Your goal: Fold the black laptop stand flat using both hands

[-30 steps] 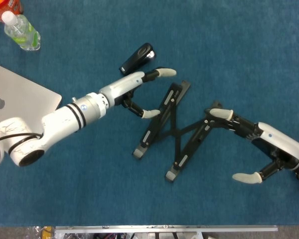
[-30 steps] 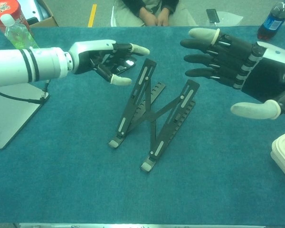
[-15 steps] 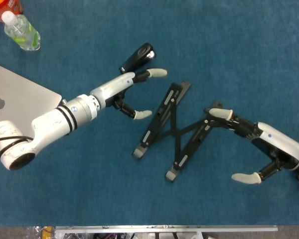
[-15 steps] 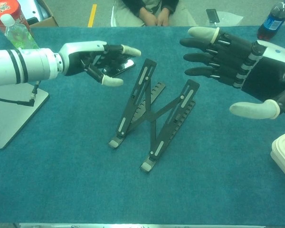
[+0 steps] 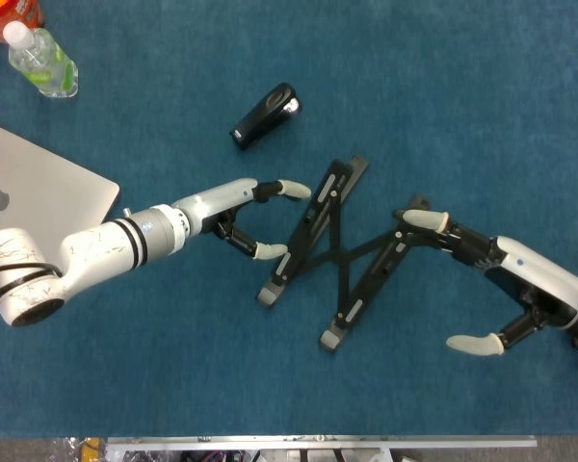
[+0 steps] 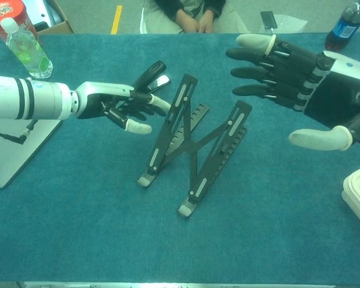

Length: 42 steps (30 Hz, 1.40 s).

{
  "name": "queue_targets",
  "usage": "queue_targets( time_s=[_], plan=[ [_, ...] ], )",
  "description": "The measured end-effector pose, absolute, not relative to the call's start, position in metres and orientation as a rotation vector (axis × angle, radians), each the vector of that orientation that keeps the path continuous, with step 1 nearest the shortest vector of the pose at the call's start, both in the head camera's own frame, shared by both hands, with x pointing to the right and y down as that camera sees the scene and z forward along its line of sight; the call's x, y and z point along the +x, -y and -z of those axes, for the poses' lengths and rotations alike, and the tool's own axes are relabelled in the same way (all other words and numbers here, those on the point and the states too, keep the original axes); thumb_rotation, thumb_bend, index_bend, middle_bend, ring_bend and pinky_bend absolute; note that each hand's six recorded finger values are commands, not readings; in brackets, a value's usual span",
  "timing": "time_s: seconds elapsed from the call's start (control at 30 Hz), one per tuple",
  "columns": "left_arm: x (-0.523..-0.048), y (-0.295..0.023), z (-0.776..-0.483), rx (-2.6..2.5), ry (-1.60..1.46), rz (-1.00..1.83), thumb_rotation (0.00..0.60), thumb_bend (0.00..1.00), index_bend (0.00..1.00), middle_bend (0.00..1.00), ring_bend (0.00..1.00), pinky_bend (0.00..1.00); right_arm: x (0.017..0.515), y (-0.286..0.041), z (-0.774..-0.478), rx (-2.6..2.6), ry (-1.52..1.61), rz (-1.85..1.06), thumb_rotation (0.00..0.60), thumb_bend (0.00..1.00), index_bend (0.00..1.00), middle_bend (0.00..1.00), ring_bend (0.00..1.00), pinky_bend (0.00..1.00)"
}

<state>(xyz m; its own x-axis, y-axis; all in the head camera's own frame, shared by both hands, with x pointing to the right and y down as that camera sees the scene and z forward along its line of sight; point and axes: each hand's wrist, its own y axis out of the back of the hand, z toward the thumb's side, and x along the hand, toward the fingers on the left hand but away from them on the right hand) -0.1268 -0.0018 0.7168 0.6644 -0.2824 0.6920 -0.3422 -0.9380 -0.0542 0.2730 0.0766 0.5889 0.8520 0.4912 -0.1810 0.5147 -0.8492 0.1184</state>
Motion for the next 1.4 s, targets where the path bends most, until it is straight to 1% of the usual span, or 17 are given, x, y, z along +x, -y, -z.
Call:
queue_targets(
  time_s=[0.17, 0.3, 0.33, 0.6, 0.77, 0.87, 1.03, 1.17, 1.2, 1.4],
  plan=[
    [-0.126, -0.001, -0.72, 2.776, 0.501, -1.148, 0.473, 0.29, 0.1, 0.15, 0.05, 0.03, 0.273, -0.076, -0.589, 2.864, -0.786, 0.213, 0.6, 0.19, 0.0, 0.01, 0.0, 0.08],
    [-0.126, -0.004, -0.722, 2.77, 0.468, -1.163, 0.408, 0.29, 0.1, 0.19, 0.1, 0.09, 0.273, -0.075, -0.589, 2.864, -0.788, 0.212, 0.6, 0.19, 0.0, 0.01, 0.0, 0.08],
    [-0.125, -0.004, -0.722, 2.77, 0.46, -1.168, 0.401, 0.29, 0.1, 0.19, 0.1, 0.09, 0.273, -0.075, -0.589, 2.864, -0.789, 0.212, 0.6, 0.19, 0.0, 0.01, 0.0, 0.08],
    [-0.125, -0.009, -0.725, 2.762, 0.413, -1.193, 0.369, 0.29, 0.1, 0.22, 0.15, 0.1, 0.274, -0.075, -0.588, 2.862, -0.795, 0.209, 0.6, 0.19, 0.0, 0.01, 0.0, 0.08],
    [-0.125, -0.01, -0.724, 2.762, 0.399, -1.195, 0.365, 0.29, 0.1, 0.24, 0.19, 0.14, 0.274, -0.075, -0.588, 2.863, -0.794, 0.206, 0.6, 0.19, 0.0, 0.01, 0.0, 0.08],
    [-0.127, -0.01, -0.724, 2.763, 0.396, -1.197, 0.366, 0.29, 0.1, 0.24, 0.19, 0.15, 0.274, -0.076, -0.588, 2.863, -0.793, 0.205, 0.6, 0.19, 0.0, 0.01, 0.0, 0.08],
    [-0.127, -0.004, -0.72, 2.785, 0.418, -1.174, 0.367, 0.29, 0.09, 0.22, 0.15, 0.15, 0.274, -0.076, -0.587, 2.863, -0.789, 0.203, 0.6, 0.19, 0.0, 0.01, 0.0, 0.08],
    [-0.127, 0.002, -0.717, 2.806, 0.444, -1.164, 0.365, 0.29, 0.09, 0.16, 0.05, 0.12, 0.273, -0.076, -0.587, 2.865, -0.79, 0.202, 0.6, 0.19, 0.0, 0.01, 0.0, 0.08],
    [-0.127, 0.003, -0.716, 2.806, 0.45, -1.161, 0.364, 0.29, 0.09, 0.15, 0.04, 0.11, 0.273, -0.076, -0.586, 2.866, -0.792, 0.202, 0.6, 0.19, 0.0, 0.01, 0.0, 0.08],
    [-0.124, 0.001, -0.717, 2.784, 0.468, -1.126, 0.364, 0.29, 0.09, 0.14, 0.04, 0.11, 0.274, -0.076, -0.586, 2.863, -0.799, 0.204, 0.6, 0.19, 0.0, 0.01, 0.0, 0.08]
  ],
)
